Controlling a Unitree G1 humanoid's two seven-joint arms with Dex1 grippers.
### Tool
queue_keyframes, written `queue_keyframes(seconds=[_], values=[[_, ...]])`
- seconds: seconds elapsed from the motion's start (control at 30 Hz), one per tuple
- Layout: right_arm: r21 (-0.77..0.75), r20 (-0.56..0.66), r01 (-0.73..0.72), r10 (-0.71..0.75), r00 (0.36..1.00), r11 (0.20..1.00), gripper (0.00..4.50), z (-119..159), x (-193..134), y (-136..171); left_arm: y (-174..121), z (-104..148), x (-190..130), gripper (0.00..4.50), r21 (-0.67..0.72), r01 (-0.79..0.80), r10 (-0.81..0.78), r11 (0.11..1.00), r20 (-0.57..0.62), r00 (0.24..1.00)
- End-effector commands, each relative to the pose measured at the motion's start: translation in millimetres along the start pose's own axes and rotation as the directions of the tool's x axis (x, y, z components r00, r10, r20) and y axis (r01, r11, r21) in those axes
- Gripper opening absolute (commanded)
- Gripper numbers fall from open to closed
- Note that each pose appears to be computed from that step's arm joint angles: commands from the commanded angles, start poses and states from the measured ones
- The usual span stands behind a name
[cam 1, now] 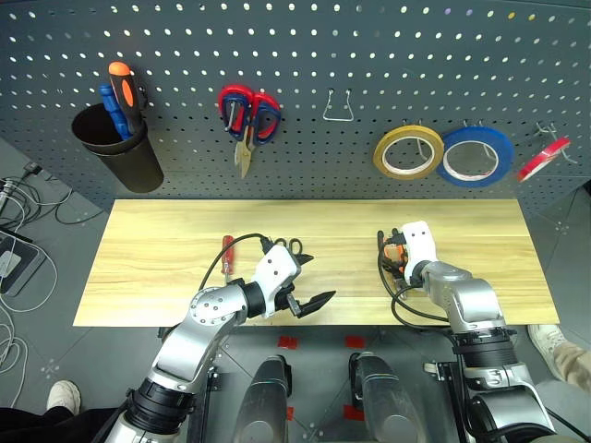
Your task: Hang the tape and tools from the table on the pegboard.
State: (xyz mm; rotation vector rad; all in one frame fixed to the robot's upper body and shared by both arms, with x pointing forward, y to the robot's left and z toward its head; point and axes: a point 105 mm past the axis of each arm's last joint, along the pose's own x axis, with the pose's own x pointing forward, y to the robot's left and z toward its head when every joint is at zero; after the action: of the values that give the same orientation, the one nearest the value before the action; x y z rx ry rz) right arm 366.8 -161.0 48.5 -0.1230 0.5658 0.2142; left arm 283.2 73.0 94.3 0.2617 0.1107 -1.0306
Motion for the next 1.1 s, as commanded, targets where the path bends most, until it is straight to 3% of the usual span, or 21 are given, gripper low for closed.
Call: queue_keyframes(seconds=[0.03,0.3,0.57,0.7,1.0,1.1], values=[[-0.044,0.053,-0.005,0.007,0.999,0.999,2.87,13,-6,-4,-2,10,0,4.5,-0.001,0.0,0.0,1.0,0.045,0.999],[-0.14,0.21,-0.081,0.109,0.972,0.987,2.87,30,-39,11,-12,10,-8,4.5,-0.013,-0.006,0.007,1.0,0.069,0.998],[-0.132,0.495,-0.161,0.205,0.844,0.978,2.87,69,-85,55,-1,34,-29,4.5,-0.049,-0.224,0.229,0.973,0.16,0.96],[-0.131,0.727,-0.134,0.187,0.661,0.982,2.87,119,-110,73,3,54,-33,4.5,-0.056,-0.294,0.299,0.954,0.224,0.927],[-0.201,0.921,0.049,0.172,0.351,0.978,2.87,193,-120,93,43,101,-31,4.5,-0.039,-0.465,0.444,0.885,0.374,0.814],[-0.187,0.943,0.081,0.156,0.295,0.979,2.87,206,-120,92,51,110,-29,4.5,-0.041,-0.495,0.468,0.868,0.399,0.789]])
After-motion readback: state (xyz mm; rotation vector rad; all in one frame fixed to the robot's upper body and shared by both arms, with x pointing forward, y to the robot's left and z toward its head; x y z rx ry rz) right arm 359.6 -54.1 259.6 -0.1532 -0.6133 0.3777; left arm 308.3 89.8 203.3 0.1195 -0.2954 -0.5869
